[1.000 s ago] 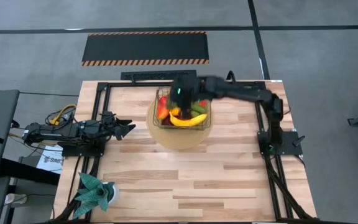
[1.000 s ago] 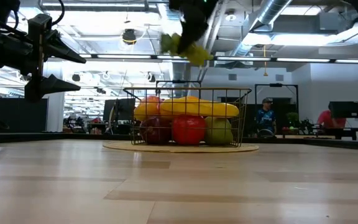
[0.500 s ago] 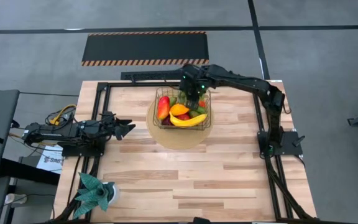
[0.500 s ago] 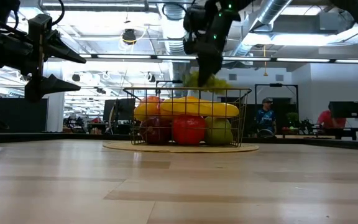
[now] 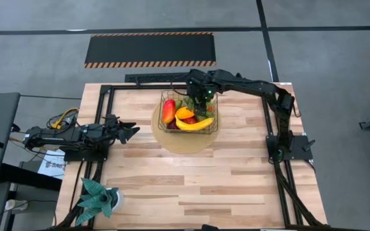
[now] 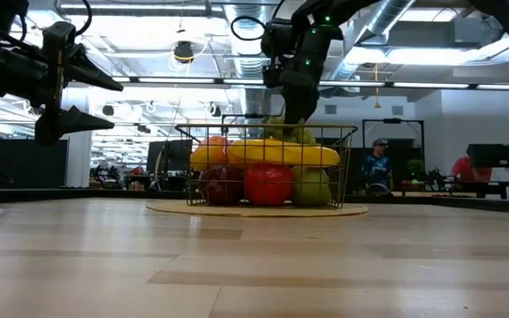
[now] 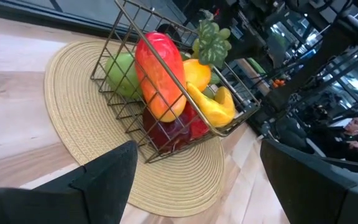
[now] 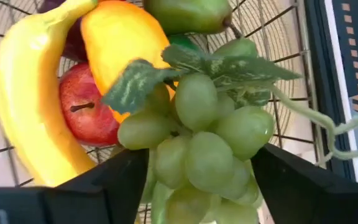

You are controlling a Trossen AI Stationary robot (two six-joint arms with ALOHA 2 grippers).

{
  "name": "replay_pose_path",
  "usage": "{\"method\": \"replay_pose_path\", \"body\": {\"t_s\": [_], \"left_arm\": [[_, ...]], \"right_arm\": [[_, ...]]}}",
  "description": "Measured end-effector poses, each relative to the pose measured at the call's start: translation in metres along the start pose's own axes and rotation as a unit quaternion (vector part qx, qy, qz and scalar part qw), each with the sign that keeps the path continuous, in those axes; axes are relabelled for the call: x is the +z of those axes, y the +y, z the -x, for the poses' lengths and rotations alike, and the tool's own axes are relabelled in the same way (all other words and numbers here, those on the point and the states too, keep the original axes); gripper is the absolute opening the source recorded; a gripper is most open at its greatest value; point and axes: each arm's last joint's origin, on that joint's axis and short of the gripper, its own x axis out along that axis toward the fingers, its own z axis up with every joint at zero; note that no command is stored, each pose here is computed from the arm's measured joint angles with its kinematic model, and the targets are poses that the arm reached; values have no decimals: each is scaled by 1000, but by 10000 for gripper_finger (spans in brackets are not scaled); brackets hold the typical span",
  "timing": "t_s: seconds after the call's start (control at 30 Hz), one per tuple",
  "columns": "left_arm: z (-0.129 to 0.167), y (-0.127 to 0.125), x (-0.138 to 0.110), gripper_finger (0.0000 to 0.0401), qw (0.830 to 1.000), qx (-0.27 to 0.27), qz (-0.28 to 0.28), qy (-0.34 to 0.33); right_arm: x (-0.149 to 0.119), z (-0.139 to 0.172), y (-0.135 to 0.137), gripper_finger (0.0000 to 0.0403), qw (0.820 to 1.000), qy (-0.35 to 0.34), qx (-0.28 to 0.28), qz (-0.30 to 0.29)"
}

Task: Build produce basket
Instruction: Put the green grapes into the wire basket, then return to Home Position

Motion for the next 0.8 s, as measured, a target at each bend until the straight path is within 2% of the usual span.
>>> {"method": "replay_pose_path", "body": {"t_s": [0.2, 0.5, 0.63, 0.8], "left_arm": [[1, -1, 1, 328, 1000, -2, 17, 2], [11, -16, 21, 328, 999, -27, 27, -22], [21, -30, 39, 328, 997, -54, 23, -47], [40, -48, 66, 328, 992, -88, -50, -81]], "right_arm": [[9, 31, 1, 327, 1000, -19, 1, -1], [17, 106, 8, 347, 998, -54, 3, -17], [3, 153, 15, 344, 996, -87, 12, 2], [-33, 219, 25, 342, 988, -152, 5, 25]]}}
